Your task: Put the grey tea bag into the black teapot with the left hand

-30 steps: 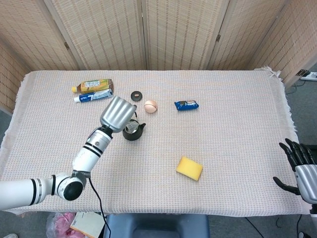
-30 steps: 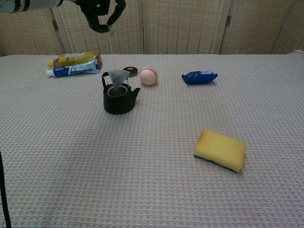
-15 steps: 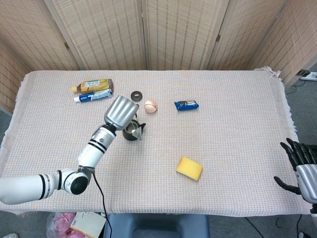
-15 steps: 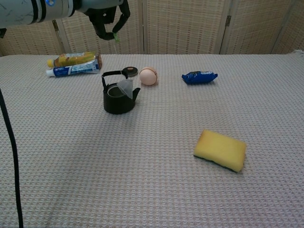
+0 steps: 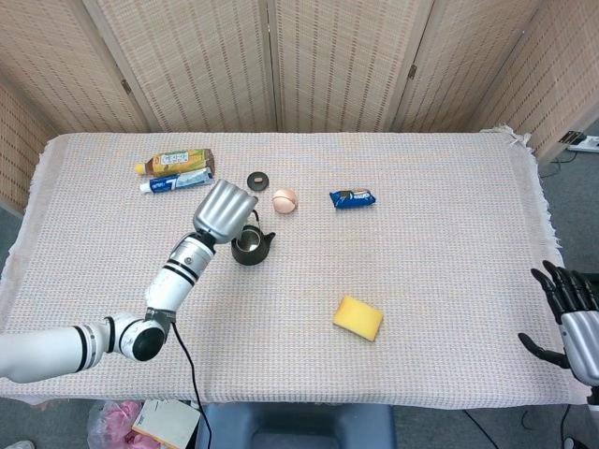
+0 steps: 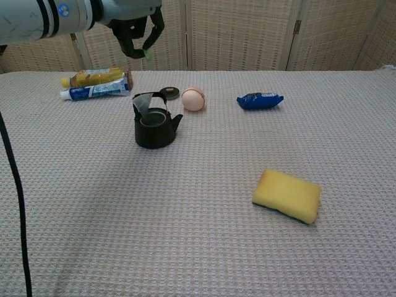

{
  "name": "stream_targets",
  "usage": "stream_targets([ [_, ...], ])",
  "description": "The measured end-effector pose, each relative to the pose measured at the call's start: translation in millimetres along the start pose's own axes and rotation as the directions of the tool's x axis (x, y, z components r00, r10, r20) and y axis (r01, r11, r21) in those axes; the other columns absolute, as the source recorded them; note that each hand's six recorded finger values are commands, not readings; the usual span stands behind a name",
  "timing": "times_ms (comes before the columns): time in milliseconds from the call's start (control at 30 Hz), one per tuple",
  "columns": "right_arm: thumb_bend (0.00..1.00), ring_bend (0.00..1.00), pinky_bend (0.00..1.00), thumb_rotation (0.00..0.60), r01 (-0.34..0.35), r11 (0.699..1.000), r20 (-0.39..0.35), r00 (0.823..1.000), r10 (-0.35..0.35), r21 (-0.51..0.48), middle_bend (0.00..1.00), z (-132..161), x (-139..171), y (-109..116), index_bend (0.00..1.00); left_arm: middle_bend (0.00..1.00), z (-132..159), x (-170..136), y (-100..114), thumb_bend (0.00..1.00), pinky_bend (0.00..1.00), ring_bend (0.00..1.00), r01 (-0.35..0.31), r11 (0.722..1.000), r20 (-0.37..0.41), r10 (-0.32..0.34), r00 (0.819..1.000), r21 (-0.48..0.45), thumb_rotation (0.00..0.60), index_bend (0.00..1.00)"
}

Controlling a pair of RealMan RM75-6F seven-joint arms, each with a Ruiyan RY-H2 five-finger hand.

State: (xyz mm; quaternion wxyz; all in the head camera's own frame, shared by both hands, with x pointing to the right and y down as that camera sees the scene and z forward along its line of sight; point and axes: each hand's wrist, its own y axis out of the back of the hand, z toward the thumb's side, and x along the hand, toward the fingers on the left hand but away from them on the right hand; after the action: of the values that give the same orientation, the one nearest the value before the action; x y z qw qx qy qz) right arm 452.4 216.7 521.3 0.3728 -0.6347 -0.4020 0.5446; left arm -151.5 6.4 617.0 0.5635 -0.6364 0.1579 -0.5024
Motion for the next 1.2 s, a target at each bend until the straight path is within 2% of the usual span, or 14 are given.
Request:
stream_targets([
  [200, 0.12, 0.00, 0.00, 0.600, 0.005, 1.000, 0.007, 1.000, -0.005, 0.008, 0.00, 0.0, 1.0, -0.6, 0.00, 1.00, -1.9, 2.0, -19.1, 0.53, 1.00, 0.99, 0.034, 0.999, 0.005, -0.034, 0.999, -0.018, 0.600, 0.74],
  [533, 0.12, 0.00, 0.00, 0.600, -0.007, 1.000, 0.001, 1.000, 0.007, 0.012, 0.00, 1.6, -0.6, -4.0, 0.00, 1.00, 9.9, -9.4, -35.9, 0.53, 1.00, 0.98, 0.053, 0.996, 0.042, -0.050, 0.998, -0.078, 0.600, 0.74],
  [900, 0.12, 0.00, 0.00, 0.600, -0.015, 1.000, -0.029, 0.999, 0.015, 0.019, 0.00, 9.1, 3.7, -6.9, 0.00, 1.00, 25.9, -66.6, -73.2, 0.53, 1.00, 0.98, 0.084, 0.968, 0.069, -0.070, 0.995, -0.235, 0.600, 0.72],
  [1033, 0.13, 0.00, 0.00, 0.600, -0.008, 1.000, -0.044, 0.999, 0.009, 0.022, 0.00, 13.4, 6.8, -6.7, 0.00, 1.00, 42.1, -85.2, -85.9, 0.52, 1.00, 0.95, 0.114, 0.956, 0.110, -0.087, 0.990, -0.270, 0.600, 0.62],
  [1167, 0.13, 0.00, 0.00, 0.600, 0.002, 1.000, -0.046, 0.999, -0.001, 0.020, 0.00, 13.3, 9.5, -5.0, 0.00, 1.00, 56.3, -100.6, -92.3, 0.51, 1.00, 0.95, 0.131, 0.943, 0.132, -0.094, 0.987, -0.305, 0.600, 0.60],
  [1200, 0.13, 0.00, 0.00, 0.600, 0.003, 1.000, -0.045, 0.999, -0.002, 0.019, 0.00, 12.8, 9.9, -4.7, 0.00, 1.00, 58.0, -104.1, -93.4, 0.49, 1.00, 0.94, 0.131, 0.940, 0.131, -0.094, 0.987, -0.314, 0.600, 0.56],
])
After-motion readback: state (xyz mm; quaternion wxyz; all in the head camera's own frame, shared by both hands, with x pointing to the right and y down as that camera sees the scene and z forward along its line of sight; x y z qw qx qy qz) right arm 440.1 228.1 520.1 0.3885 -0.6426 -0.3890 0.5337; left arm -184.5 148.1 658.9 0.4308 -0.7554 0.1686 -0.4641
